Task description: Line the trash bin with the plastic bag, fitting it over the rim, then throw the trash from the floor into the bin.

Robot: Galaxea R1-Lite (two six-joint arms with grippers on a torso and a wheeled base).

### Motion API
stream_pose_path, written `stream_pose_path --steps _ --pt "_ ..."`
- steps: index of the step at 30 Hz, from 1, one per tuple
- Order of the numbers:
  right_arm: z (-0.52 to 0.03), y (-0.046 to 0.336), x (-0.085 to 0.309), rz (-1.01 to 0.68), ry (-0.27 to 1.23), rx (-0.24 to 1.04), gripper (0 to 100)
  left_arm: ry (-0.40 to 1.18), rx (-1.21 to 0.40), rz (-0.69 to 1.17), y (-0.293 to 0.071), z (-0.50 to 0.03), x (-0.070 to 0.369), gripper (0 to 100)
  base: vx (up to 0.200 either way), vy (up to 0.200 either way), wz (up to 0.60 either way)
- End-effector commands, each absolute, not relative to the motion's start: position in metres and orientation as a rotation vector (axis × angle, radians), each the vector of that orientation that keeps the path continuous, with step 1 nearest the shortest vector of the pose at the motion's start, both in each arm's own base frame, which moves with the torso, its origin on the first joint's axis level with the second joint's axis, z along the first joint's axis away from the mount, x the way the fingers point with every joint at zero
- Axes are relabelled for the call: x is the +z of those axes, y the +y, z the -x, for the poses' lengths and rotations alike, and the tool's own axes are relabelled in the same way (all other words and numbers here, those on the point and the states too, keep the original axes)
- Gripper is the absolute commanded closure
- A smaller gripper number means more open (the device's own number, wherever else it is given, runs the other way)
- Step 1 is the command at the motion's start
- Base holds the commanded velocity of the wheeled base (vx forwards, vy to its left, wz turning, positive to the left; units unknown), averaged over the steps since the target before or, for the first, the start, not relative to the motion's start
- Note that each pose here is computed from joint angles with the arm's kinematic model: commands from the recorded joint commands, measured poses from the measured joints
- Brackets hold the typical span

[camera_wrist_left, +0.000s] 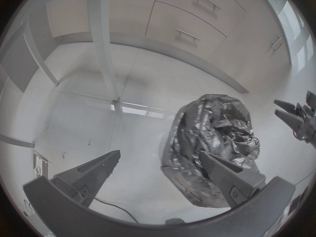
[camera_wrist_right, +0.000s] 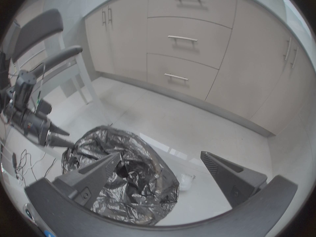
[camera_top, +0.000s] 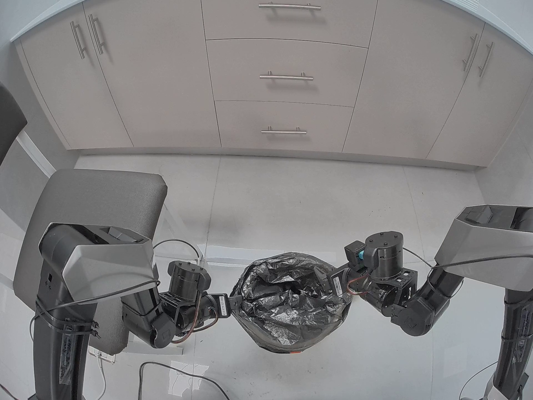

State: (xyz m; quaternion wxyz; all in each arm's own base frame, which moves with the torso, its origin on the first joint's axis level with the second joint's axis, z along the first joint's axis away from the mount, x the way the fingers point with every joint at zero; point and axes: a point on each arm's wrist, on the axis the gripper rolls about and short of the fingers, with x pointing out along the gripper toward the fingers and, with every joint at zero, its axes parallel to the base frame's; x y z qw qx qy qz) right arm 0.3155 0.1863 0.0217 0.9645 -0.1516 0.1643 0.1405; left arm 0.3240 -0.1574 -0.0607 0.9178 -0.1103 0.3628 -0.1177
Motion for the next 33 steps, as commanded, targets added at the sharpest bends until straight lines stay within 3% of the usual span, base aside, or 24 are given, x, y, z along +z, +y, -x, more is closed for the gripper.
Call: stream_pose_path --steps 1,9,19,33 --pt "-0.316 0.192 0.013 0.258 0.308 0.285 0 0.720 -0.306 0.240 -0.183 -0.304 -0.038 0 0.000 0.000 0.00" --pt "-0.325 0.179 0.001 0.210 0.305 0.240 0 0.721 -0.364 0.228 -0.222 -0.271 -0.029 0 0.000 0.000 0.00" --pt "-0.327 0.177 0.003 0.205 0.297 0.237 0 0.750 -0.331 0.076 -0.225 -0.263 -0.060 0 0.000 0.000 0.00" --pt "-0.328 0.177 0.002 0.203 0.296 0.236 0 0.810 -0.328 0.012 -0.243 -0.276 -0.073 0 0.000 0.000 0.00"
